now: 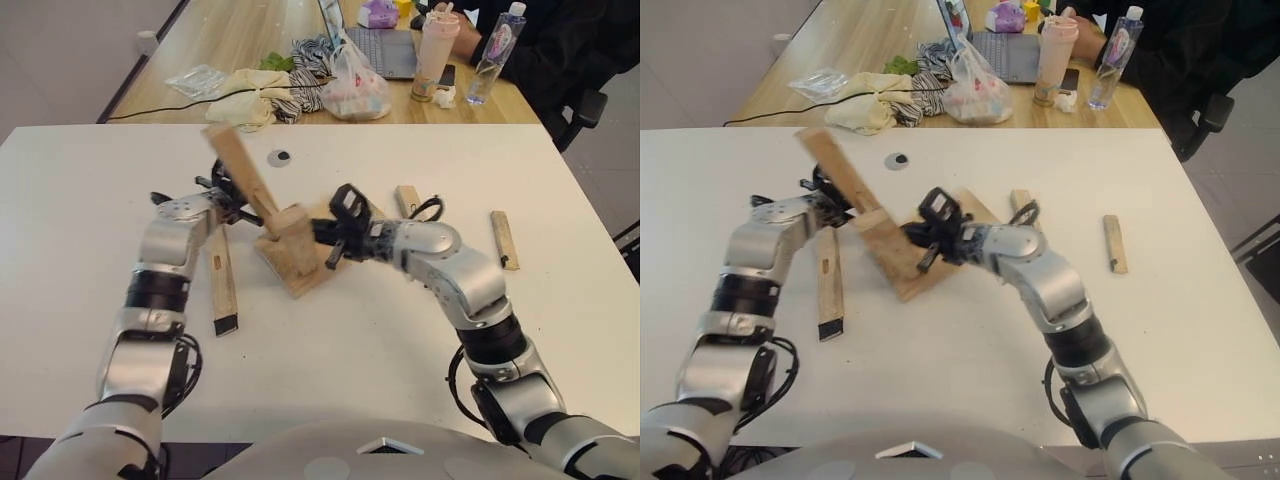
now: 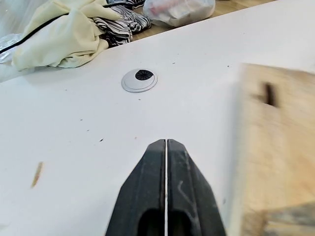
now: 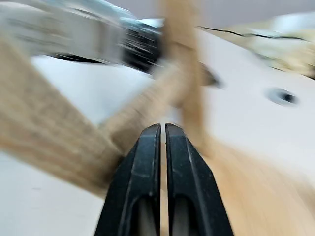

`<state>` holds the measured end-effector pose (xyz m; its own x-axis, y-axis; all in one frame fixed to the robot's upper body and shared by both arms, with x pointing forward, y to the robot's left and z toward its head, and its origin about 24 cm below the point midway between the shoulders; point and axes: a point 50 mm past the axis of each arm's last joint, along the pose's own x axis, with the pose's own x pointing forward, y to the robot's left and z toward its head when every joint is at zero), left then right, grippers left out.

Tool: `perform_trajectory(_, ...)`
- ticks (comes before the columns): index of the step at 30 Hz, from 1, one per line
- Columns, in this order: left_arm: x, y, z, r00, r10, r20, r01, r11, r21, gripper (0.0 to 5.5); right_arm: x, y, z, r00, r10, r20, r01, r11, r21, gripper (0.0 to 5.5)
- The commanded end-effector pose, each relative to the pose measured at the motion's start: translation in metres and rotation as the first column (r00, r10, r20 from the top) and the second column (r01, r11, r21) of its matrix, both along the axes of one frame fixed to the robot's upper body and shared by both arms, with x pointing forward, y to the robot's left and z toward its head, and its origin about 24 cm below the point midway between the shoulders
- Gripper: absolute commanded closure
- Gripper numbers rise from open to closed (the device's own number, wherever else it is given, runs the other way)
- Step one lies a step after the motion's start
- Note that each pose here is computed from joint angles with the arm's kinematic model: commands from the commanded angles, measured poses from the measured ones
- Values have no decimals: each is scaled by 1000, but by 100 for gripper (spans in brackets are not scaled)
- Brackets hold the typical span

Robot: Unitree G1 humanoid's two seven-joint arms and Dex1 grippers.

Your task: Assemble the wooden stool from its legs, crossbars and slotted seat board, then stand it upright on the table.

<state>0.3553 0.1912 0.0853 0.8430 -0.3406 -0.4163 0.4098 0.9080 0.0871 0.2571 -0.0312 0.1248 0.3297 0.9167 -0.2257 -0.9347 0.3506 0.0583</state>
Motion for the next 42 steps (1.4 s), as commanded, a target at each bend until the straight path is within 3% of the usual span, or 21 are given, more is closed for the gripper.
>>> perform_trajectory(1,28,-2,18,993,61,103,-63,998,8,550,-2,2,1,999,46,15,-45,999,-28,532)
perform_trajectory(6,37,17,41,953,141,267,-134,990,-44,550,8,-13,-4,999,-1,53,7,994,-111,532)
perform_trajectory(10,11,44,48,962,69,265,-47,995,-85,550,10,-43,-10,998,-19,52,29,979,-203,532)
perform_trajectory(13,-43,68,44,981,-171,89,166,985,53,550,-2,-62,-19,999,32,-6,-33,964,-265,532)
perform_trajectory(15,-73,83,47,971,-239,-30,241,962,132,550,-8,-72,-26,999,33,-32,-41,954,-297,532)
perform_trajectory(18,-118,92,50,907,-352,-232,395,902,173,550,-8,-85,-39,999,-26,-42,9,934,-358,532)
perform_trajectory(25,-174,53,27,730,-542,-416,591,807,-14,550,-12,-87,-61,997,-24,-75,-11,900,-437,532)
perform_trajectory(30,-176,32,-8,716,-529,-454,594,805,-1,550,-16,-87,-65,996,7,-88,-47,888,-458,532)
perform_trajectory(34,-159,15,-34,745,-510,-430,589,805,67,550,-17,-82,-67,995,36,-96,-76,887,-456,532)
perform_trajectory(37,-126,-12,-39,805,-506,-310,549,833,66,550,-13,-77,-68,995,38,-93,-75,892,-446,532)
perform_trajectory(42,-73,-43,-48,862,-460,-214,485,870,85,550,12,-74,-72,989,-139,-51,107,908,-405,532)
